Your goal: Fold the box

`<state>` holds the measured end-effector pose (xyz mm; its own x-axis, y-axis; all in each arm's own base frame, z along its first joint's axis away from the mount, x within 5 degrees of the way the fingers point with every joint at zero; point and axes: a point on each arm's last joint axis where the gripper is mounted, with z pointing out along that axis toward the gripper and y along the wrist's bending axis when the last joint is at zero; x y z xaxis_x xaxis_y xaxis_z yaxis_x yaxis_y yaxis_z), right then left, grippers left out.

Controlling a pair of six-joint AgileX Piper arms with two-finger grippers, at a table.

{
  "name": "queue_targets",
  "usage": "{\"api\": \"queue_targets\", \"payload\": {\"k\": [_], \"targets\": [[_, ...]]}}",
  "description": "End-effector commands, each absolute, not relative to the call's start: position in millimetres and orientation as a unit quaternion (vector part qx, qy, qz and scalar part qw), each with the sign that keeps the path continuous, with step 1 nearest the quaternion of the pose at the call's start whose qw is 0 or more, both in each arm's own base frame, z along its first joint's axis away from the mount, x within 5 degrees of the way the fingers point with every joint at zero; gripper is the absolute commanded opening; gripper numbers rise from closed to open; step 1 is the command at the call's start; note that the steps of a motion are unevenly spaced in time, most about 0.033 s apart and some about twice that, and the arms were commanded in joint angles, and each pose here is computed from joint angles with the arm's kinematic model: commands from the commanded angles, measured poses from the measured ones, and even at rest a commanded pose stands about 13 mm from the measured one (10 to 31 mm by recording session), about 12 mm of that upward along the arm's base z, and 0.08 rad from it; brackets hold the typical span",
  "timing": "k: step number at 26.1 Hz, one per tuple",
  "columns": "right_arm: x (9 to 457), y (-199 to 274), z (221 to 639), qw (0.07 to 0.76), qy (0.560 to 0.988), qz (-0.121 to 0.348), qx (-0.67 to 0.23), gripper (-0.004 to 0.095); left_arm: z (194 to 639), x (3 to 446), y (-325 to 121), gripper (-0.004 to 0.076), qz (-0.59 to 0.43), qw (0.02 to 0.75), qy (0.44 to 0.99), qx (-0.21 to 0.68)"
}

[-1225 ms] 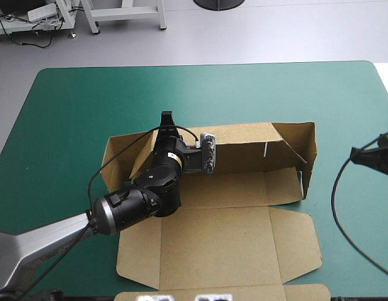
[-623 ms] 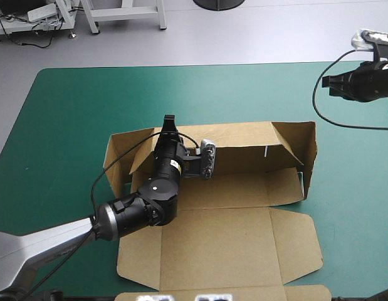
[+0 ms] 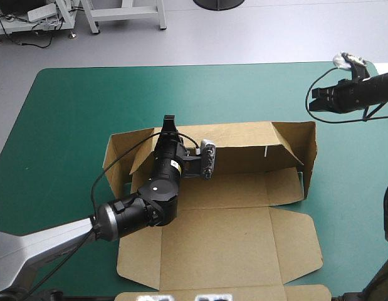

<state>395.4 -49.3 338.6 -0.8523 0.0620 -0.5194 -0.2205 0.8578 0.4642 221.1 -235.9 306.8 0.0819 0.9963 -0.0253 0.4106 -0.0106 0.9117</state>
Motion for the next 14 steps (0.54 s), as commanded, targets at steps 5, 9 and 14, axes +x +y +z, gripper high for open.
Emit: {"api": "queue_targets", "payload": {"k": [5, 9, 14], "targets": [[378, -38, 318, 0.254, 0.907, 0.329, -0.069, -0.0025, 320, 215, -237, -0.0006, 0.349, 0.431, 0.569, 0.607], [372, -33, 304, 0.249, 0.897, 0.357, -0.08, -0.0025, 320, 215, -237, -0.0006, 0.349, 0.431, 0.569, 0.607], [351, -29, 298, 0.236, 0.904, 0.34, -0.105, -0.0025, 320, 216, -236, -0.0006, 0.352, 0.429, 0.571, 0.605]]}}
